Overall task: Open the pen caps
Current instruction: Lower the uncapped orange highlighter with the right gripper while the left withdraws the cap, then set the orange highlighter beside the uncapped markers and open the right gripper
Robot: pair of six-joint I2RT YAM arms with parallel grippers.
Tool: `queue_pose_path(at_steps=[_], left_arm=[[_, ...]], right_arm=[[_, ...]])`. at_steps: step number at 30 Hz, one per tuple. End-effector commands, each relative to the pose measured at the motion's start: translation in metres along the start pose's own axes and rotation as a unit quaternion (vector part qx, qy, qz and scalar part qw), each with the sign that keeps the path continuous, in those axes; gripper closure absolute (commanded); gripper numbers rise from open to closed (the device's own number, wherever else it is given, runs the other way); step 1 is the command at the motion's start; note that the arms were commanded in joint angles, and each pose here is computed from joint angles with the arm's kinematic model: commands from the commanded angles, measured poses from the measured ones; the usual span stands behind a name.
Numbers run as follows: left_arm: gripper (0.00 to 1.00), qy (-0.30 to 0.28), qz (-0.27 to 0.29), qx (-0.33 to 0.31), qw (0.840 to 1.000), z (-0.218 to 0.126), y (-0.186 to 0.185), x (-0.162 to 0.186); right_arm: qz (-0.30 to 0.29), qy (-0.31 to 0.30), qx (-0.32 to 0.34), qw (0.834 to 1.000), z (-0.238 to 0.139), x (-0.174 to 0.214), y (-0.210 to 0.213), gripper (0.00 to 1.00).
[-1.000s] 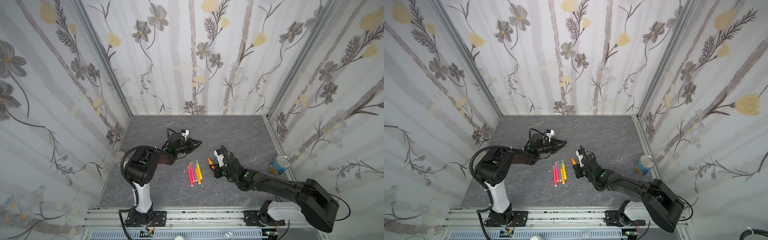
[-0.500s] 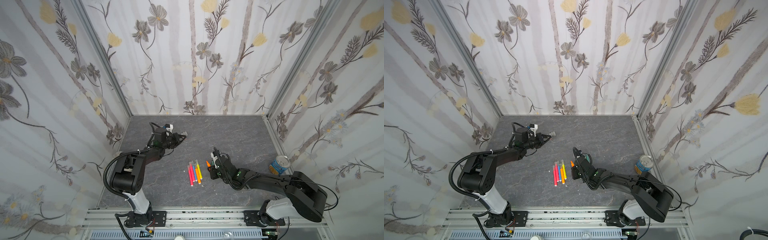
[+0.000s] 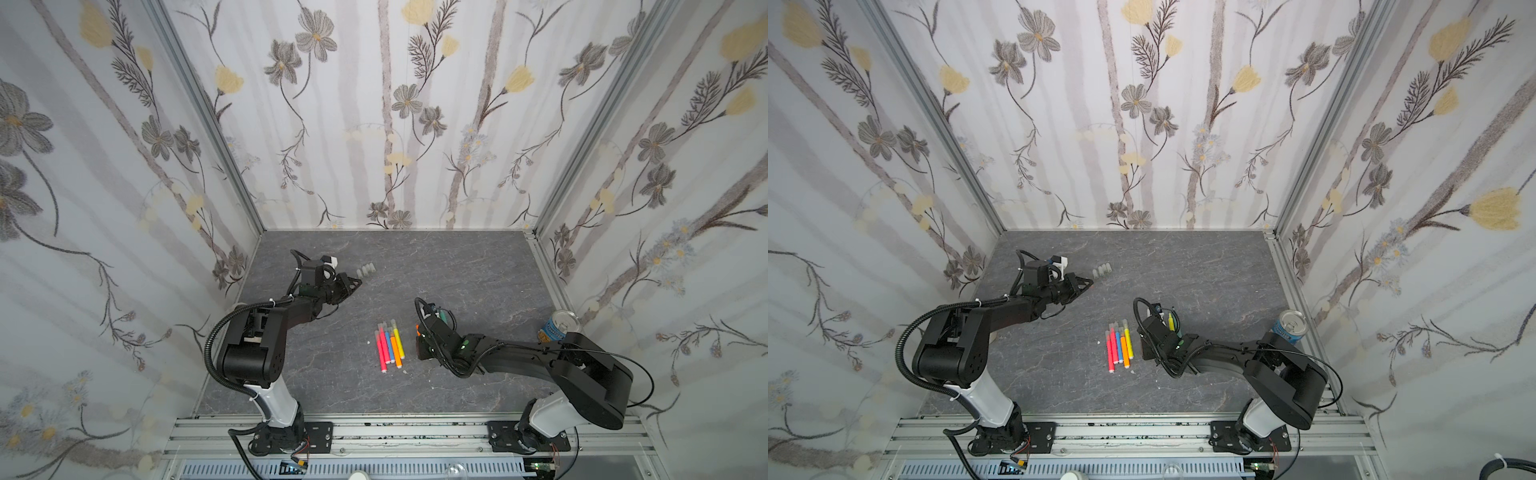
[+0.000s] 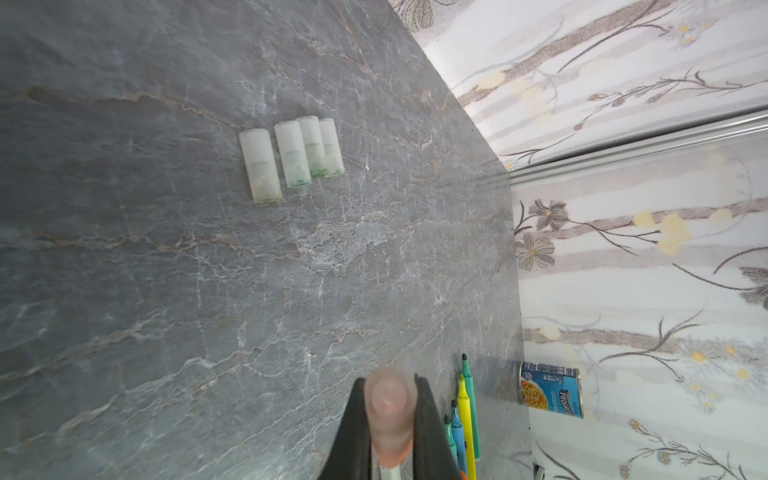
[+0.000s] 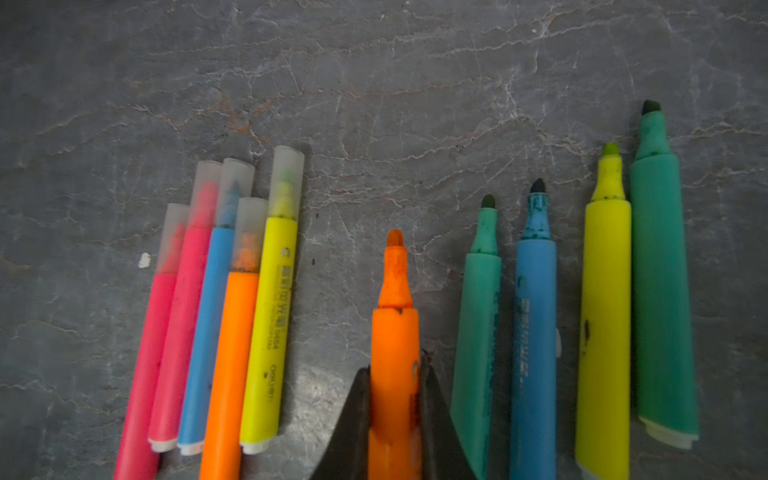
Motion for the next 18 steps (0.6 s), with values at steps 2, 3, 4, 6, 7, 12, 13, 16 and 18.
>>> queue_pose_path(at_steps=[2, 3, 4, 6, 7, 12, 13, 16, 18], left_arm=[[1.00, 0.001, 0.006, -0.011, 1.000, 0.000, 0.009, 0.003], [1.00, 0.001, 0.005, -0.012, 1.000, 0.000, 0.009, 0.002], [1.00, 0.001, 0.005, -0.012, 1.000, 0.000, 0.009, 0.002], [1.00, -0.003, 0.007, -0.012, 1.000, -0.001, 0.009, 0.000], [1.00, -0.003, 0.006, -0.013, 1.000, -0.001, 0.009, 0.000], [1.00, -0.006, 0.006, -0.013, 1.000, -0.002, 0.009, 0.000], [1.00, -0.005, 0.005, -0.013, 1.000, -0.002, 0.009, 0.000], [1.00, -0.004, 0.005, -0.012, 1.000, -0.002, 0.010, 0.001], [1.00, -0.004, 0.005, -0.012, 1.000, -0.002, 0.010, 0.001]], right_arm=[[0.006, -0.014, 0.022, 1.000, 0.004, -0.002, 0.000, 1.00], [0.005, -0.013, 0.023, 1.000, 0.005, -0.002, 0.000, 1.00], [0.004, -0.012, 0.024, 1.000, 0.006, -0.002, 0.001, 1.00], [0.000, -0.008, 0.030, 1.000, 0.010, 0.000, 0.002, 1.00], [-0.002, -0.005, 0.034, 0.999, 0.013, 0.001, 0.002, 1.00], [0.001, -0.009, 0.039, 0.999, 0.014, -0.001, 0.009, 0.93], [0.002, -0.011, 0.039, 0.999, 0.014, -0.001, 0.009, 0.92], [0.005, -0.015, 0.043, 0.999, 0.015, -0.001, 0.009, 0.90], [0.005, -0.015, 0.046, 0.999, 0.016, 0.000, 0.009, 0.89]])
Point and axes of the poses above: each gripper's point midway between its finger pads, its own z axis out along the fingers, its own y axis along the line the jaws close on, x = y × z, the point moved 8 cm from there along -z, back along the fingers, and after that the axes turned 14 degrees about z, right-handed, at the moved point
